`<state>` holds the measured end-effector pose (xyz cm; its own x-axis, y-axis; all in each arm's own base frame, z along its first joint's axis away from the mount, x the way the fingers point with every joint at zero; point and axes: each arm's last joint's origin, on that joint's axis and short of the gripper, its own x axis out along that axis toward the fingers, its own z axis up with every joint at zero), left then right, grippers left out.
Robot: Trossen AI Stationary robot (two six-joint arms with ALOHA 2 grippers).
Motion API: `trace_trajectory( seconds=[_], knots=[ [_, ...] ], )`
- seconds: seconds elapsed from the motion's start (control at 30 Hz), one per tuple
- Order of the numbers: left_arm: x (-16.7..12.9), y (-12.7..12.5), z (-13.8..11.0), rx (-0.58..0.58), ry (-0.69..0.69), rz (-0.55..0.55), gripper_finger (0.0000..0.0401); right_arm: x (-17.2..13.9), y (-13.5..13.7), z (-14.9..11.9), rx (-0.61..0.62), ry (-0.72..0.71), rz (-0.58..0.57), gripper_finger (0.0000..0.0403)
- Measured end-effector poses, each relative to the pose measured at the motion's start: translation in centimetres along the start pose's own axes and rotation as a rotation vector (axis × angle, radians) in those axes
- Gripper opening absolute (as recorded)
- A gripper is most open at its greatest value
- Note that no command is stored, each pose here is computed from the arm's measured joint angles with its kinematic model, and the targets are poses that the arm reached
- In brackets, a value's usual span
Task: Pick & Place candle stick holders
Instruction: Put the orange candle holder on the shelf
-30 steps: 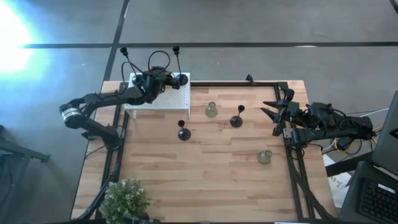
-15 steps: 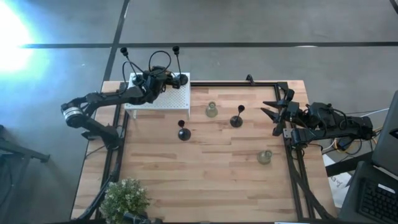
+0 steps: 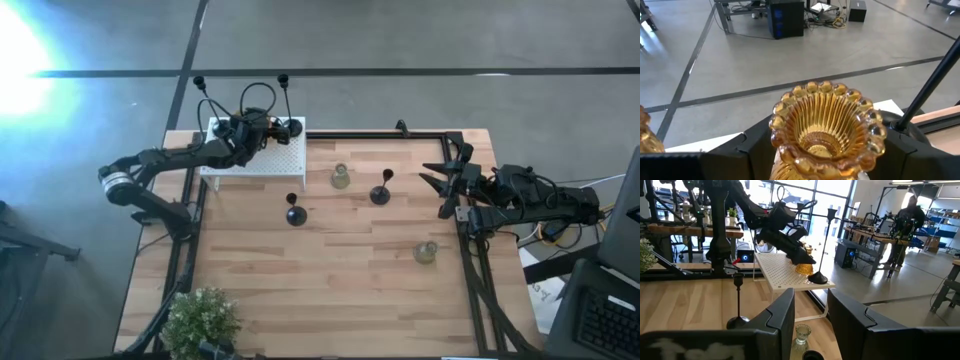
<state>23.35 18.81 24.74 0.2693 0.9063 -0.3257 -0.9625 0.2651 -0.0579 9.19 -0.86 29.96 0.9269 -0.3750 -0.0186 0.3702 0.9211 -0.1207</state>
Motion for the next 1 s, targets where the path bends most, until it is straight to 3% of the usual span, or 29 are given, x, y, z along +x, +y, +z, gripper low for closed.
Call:
trace_trajectory(
  seconds=[0.6, 1.0],
  knots=[
    [-2.5, -0.7, 1.4, -0.026, -0.059, -0.071, 0.0247, 0.0, 0.0, 0.0, 0.0, 0.001, 0.0, 0.0119],
    [-7.2, -0.1, 3.7, -0.034, -0.156, -0.091, 0.0248, 0.0, 0.0, 0.0, -0.001, 0.001, 0.0, 0.0109]
  ],
)
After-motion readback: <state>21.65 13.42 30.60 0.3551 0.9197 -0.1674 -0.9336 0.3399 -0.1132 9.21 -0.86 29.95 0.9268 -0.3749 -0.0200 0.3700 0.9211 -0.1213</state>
